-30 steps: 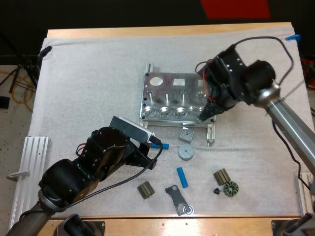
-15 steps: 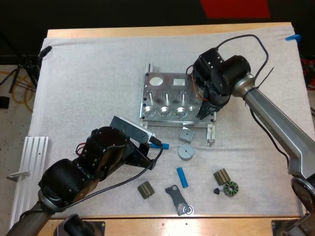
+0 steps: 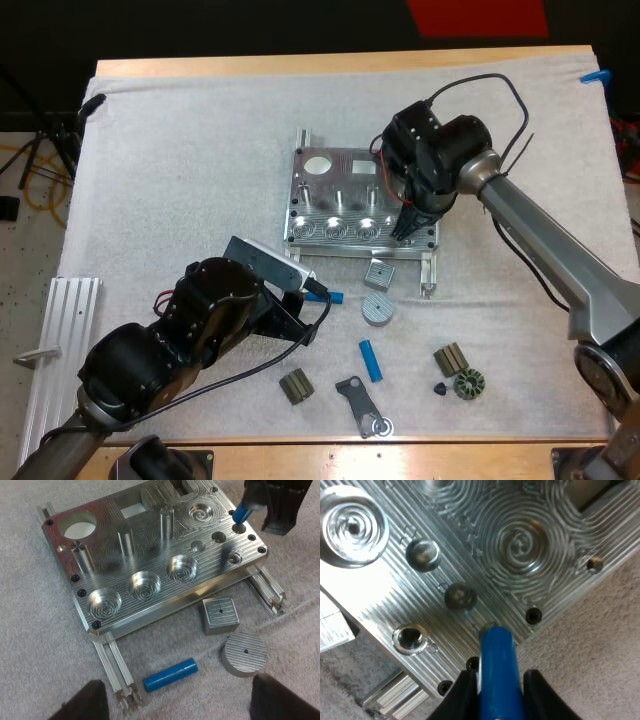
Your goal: Load cells from right to left
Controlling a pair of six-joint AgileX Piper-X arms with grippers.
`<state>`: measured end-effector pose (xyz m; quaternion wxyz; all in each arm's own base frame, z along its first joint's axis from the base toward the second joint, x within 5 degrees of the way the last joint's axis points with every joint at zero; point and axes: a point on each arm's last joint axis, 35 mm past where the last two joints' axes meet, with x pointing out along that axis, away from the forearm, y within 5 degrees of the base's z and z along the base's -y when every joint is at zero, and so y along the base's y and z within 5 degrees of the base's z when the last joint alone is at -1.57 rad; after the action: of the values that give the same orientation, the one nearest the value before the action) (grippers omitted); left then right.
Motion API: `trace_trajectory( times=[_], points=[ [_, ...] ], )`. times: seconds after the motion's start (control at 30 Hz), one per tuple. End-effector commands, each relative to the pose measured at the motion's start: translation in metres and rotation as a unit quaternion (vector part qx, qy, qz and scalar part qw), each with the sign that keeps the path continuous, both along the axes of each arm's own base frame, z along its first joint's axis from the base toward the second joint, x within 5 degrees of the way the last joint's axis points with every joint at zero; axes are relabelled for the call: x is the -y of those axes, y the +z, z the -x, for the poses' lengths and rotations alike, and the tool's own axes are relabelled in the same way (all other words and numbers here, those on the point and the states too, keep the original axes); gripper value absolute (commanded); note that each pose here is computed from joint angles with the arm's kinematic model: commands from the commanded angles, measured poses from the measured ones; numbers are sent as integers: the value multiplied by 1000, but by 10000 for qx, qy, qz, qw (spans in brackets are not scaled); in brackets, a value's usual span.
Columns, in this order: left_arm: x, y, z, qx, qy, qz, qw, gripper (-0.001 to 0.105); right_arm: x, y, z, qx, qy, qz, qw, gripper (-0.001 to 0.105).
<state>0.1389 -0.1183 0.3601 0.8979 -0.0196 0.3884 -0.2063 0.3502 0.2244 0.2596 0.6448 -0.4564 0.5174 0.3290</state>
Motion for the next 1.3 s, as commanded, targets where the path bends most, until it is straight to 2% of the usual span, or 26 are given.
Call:
trace_trajectory(
  times=[0.0,0.57,0.73,0.87,1.0,1.27],
  points=[
    [1,2,0,32,2,30,10000,59,-1,0,-2,27,51,32,10000,12],
    [1,2,0,32,2,30,10000,59,0,-18,-3,-191,26,462,9987,12],
    [1,2,0,32,2,30,10000,59,-1,-18,-4,-190,39,349,9992,12],
    [1,2,0,32,2,30,10000,59,-3,-18,-2,-402,95,49,9991,12],
    [1,2,0,32,2,30,10000,59,-2,-19,0,-484,88,145,9987,12],
    [1,2,0,32,2,30,10000,59,-5,-18,-6,-225,83,34,9997,12]
  ],
)
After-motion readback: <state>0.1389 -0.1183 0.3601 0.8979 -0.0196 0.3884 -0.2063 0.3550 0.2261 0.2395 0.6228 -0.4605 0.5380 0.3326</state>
